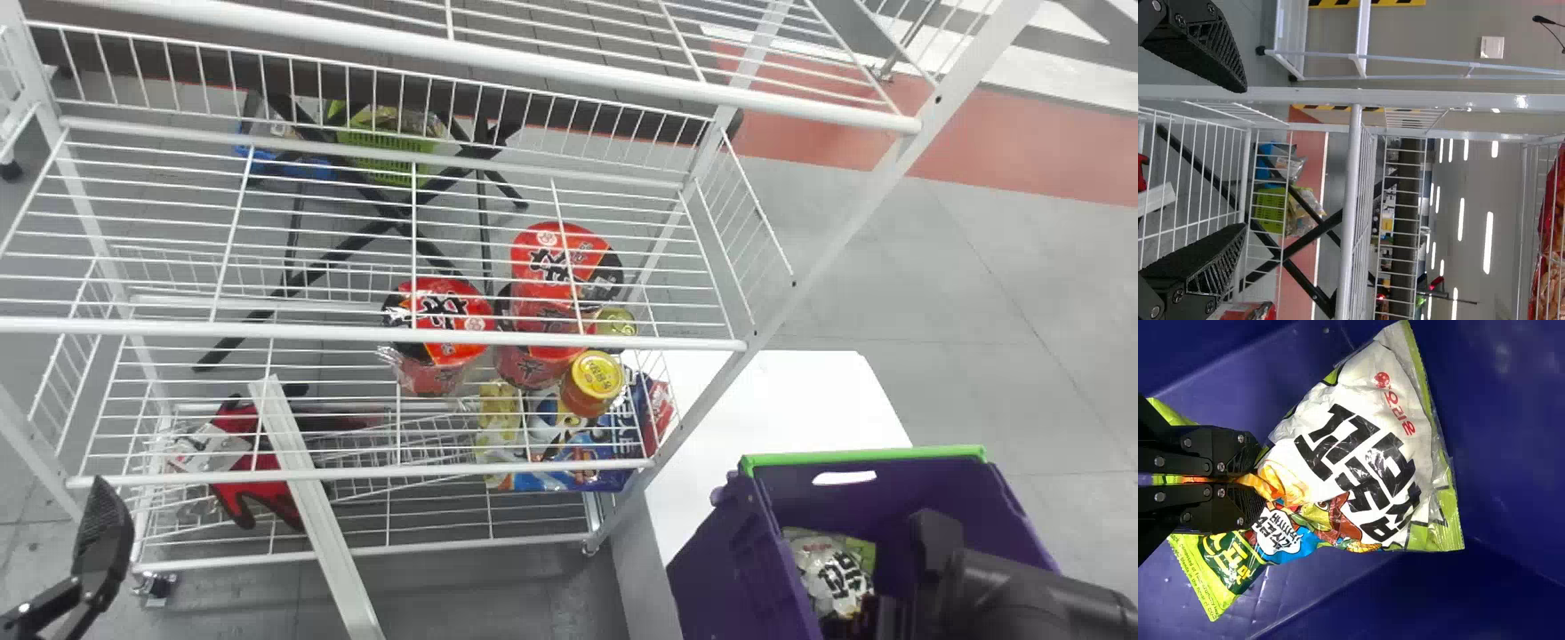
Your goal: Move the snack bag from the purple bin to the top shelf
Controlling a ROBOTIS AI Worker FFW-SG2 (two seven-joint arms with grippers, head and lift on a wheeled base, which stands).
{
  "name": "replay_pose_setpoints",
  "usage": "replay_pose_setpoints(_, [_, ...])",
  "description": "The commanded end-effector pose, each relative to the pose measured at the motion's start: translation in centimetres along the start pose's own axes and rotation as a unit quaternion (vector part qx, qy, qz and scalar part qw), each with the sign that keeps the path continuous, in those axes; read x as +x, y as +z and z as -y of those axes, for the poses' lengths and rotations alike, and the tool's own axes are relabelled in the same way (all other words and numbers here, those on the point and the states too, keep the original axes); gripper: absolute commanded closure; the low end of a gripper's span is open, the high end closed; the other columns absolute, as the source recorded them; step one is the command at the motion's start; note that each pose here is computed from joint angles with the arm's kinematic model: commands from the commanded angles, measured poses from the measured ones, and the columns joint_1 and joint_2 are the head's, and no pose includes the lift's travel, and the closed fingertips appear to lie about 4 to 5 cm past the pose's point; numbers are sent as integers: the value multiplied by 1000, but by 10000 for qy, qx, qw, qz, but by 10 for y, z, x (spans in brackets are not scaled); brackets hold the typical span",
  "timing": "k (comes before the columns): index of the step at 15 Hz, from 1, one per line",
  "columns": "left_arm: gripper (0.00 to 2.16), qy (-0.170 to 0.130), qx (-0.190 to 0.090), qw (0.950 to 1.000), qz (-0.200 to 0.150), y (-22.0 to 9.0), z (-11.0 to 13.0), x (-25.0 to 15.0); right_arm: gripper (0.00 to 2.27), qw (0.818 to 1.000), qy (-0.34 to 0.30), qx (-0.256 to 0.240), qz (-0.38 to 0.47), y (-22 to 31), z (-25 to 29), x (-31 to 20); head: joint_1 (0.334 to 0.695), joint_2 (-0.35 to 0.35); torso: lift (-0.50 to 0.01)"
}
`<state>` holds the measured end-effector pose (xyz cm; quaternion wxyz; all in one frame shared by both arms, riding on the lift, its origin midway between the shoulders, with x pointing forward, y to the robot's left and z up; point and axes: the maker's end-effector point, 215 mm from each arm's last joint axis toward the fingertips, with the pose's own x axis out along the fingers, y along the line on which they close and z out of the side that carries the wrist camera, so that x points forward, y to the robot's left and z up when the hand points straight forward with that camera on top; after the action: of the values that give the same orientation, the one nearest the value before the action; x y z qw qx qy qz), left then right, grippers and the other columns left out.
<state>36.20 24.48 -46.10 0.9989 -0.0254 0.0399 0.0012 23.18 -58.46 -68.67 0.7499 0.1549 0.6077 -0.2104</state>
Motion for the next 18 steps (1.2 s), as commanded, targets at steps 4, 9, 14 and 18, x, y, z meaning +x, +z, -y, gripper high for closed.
replay_pose_setpoints(4, [83, -26, 3, 10000, -5, -1, 3, 0, 2189, 10000, 42, -34, 14, 1, -6, 1, 695, -350, -337])
replay_pose_setpoints(9, [83, -91, 28, 9999, -50, -3, 8, -2, 2192, 9997, 231, -7, 40, -10, -20, 4, 695, -350, -317])
replay_pose_setpoints(14, [83, -177, 30, 9998, -82, -5, 14, -4, 2189, 9995, 309, 56, 97, -19, -20, 5, 695, -350, -297])
replay_pose_setpoints(18, [83, -210, 48, 9997, -116, -8, 17, -6, 2192, 9994, 320, 72, 140, -23, -17, 5, 695, -350, -282])
